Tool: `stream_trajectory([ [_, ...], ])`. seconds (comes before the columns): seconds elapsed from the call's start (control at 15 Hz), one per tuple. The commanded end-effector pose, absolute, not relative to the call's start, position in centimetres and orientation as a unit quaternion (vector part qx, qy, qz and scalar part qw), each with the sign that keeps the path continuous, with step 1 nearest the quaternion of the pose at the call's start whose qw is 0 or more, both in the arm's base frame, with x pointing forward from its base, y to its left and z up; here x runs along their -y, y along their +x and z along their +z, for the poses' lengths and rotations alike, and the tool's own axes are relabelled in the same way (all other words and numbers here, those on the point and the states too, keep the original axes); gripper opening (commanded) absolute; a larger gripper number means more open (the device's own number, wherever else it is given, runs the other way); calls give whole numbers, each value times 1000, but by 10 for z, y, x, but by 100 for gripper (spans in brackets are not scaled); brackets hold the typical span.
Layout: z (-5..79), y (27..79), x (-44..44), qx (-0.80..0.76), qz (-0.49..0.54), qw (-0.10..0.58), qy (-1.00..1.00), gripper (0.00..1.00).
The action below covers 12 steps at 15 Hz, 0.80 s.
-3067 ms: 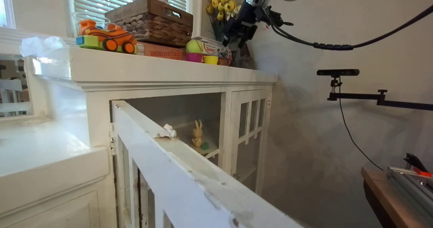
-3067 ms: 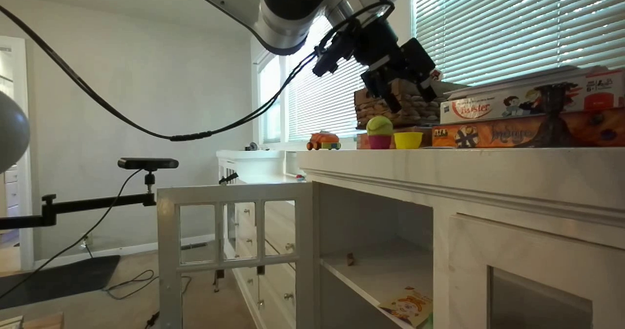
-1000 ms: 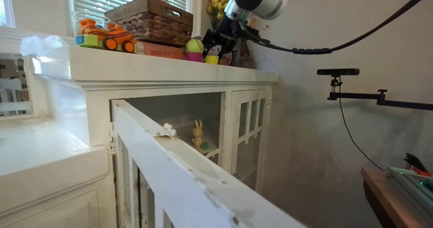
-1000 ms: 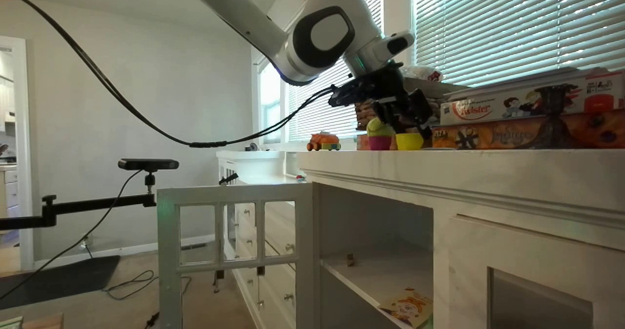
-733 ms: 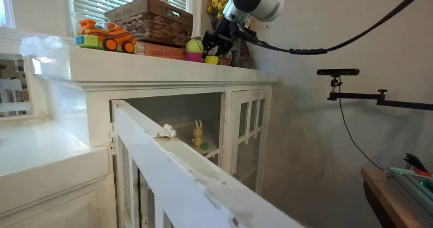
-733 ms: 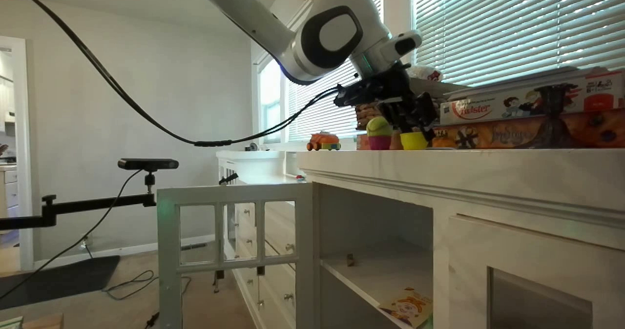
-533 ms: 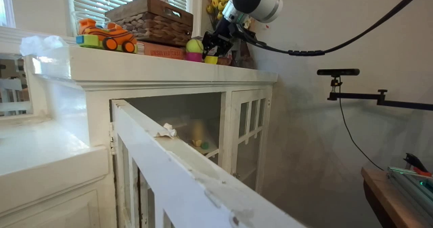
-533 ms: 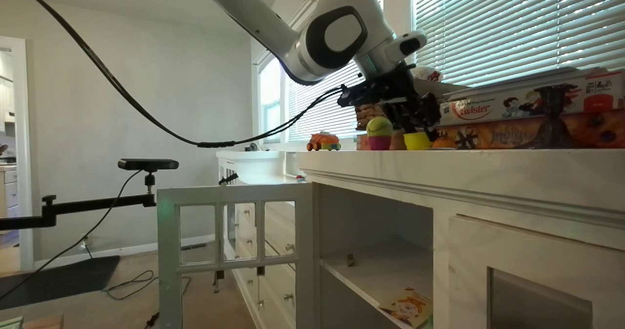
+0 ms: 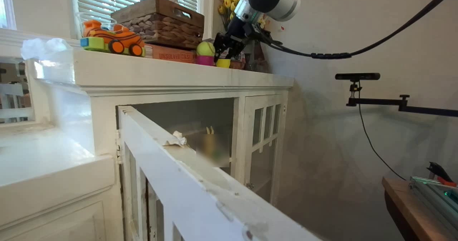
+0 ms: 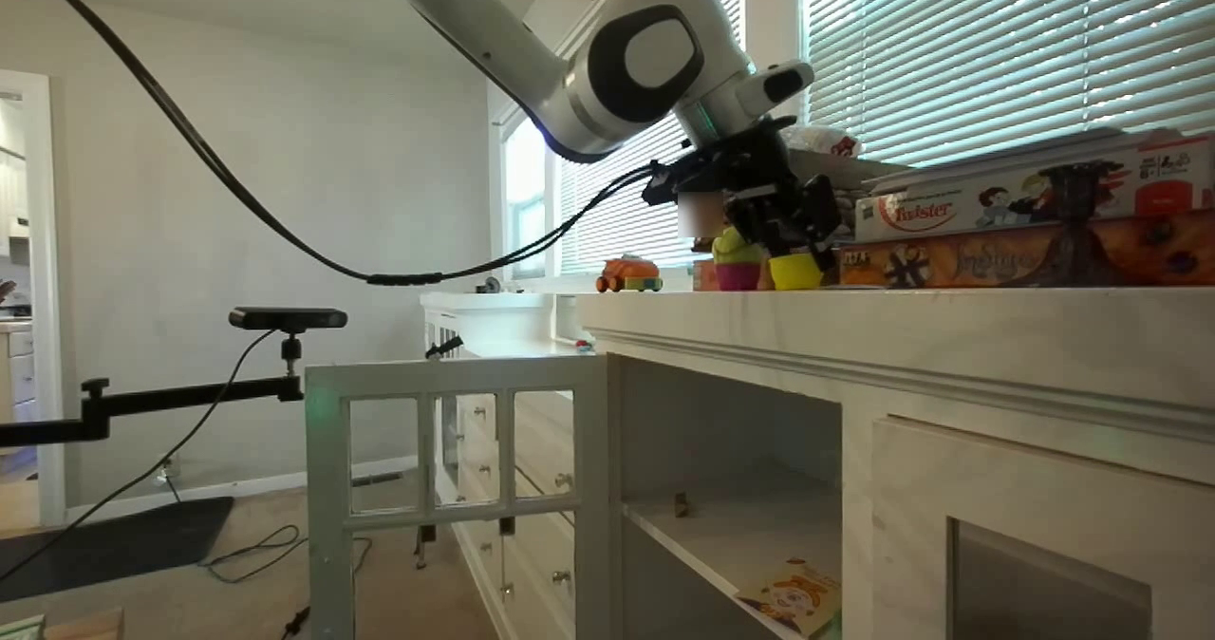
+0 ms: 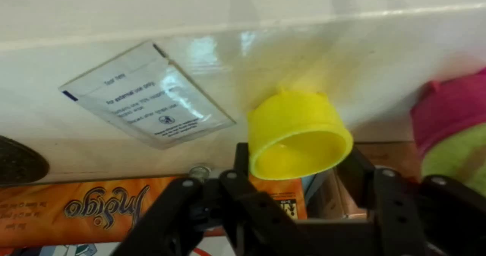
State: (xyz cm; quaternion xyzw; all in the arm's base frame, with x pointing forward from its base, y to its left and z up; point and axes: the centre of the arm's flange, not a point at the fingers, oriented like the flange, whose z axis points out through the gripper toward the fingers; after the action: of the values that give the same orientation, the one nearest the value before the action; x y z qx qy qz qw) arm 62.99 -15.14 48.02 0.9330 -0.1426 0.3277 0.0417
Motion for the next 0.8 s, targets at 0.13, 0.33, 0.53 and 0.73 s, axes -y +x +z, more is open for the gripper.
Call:
stream_trajectory([
  [0.13, 488, 558, 111, 70, 306, 43, 948, 35],
  [0.33, 489, 529, 105, 55, 303, 60, 950, 35],
  [0.53, 486, 499, 104, 38, 303, 75, 949, 35],
  [0.73, 478, 477, 91, 12, 295, 66, 953, 35],
])
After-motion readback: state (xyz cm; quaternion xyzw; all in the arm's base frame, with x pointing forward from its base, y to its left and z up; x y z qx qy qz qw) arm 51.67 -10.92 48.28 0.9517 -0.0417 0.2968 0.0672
